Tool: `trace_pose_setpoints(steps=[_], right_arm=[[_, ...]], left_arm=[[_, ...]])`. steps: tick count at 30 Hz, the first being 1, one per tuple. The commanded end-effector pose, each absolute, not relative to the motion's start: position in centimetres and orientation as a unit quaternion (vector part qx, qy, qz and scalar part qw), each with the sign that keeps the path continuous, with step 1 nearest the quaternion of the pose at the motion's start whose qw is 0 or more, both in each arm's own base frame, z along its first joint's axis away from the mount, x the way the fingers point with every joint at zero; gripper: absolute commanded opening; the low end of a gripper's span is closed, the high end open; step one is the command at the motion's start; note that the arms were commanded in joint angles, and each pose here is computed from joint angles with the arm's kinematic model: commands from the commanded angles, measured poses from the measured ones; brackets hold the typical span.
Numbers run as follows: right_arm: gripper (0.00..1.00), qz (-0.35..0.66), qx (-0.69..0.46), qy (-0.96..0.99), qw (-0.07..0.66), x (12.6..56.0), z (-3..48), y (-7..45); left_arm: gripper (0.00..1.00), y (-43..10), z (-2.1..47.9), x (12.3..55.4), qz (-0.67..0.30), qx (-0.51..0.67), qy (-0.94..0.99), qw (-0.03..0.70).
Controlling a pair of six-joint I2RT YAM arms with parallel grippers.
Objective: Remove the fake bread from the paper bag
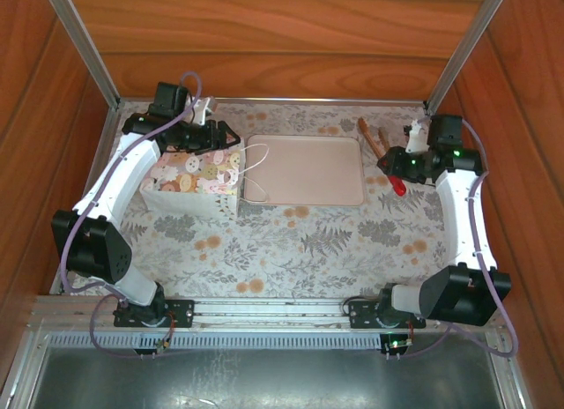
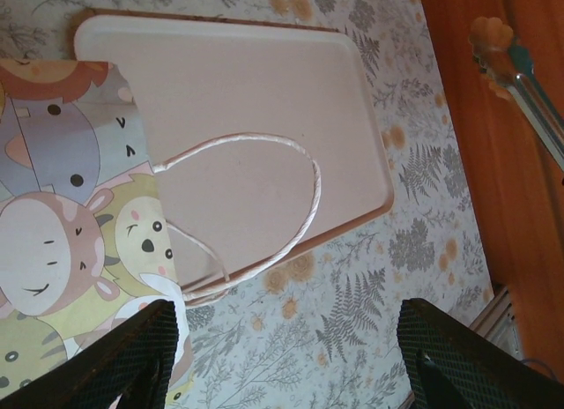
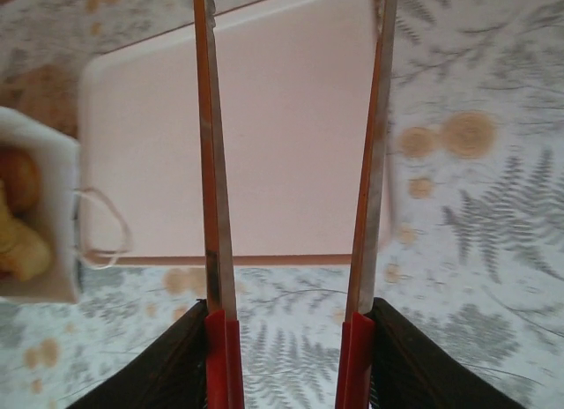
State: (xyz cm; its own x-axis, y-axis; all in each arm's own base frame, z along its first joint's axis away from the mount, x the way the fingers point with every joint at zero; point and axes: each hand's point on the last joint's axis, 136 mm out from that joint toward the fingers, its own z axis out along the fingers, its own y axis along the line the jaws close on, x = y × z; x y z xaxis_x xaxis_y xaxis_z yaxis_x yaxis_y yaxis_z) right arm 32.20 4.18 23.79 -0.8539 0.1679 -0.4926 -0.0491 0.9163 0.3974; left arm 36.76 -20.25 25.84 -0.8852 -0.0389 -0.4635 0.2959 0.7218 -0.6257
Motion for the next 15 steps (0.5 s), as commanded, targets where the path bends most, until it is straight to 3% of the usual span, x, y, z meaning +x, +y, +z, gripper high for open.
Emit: trace_pose_setpoints(steps=[1,15], right_arm=[[0.45,0.277,0.017,0.928,0.249,31.8,24.0,7.0],[0.41,0.322,-0.049,0.926,0.191,30.9,22.6,12.1]], left_arm=[[0.7,-20.7,27.4,36.5,-0.367,0.081,0.894,0.243],[0.7,-23.4,24.8,35.8,-0.325,0.114,0.912,0.22]])
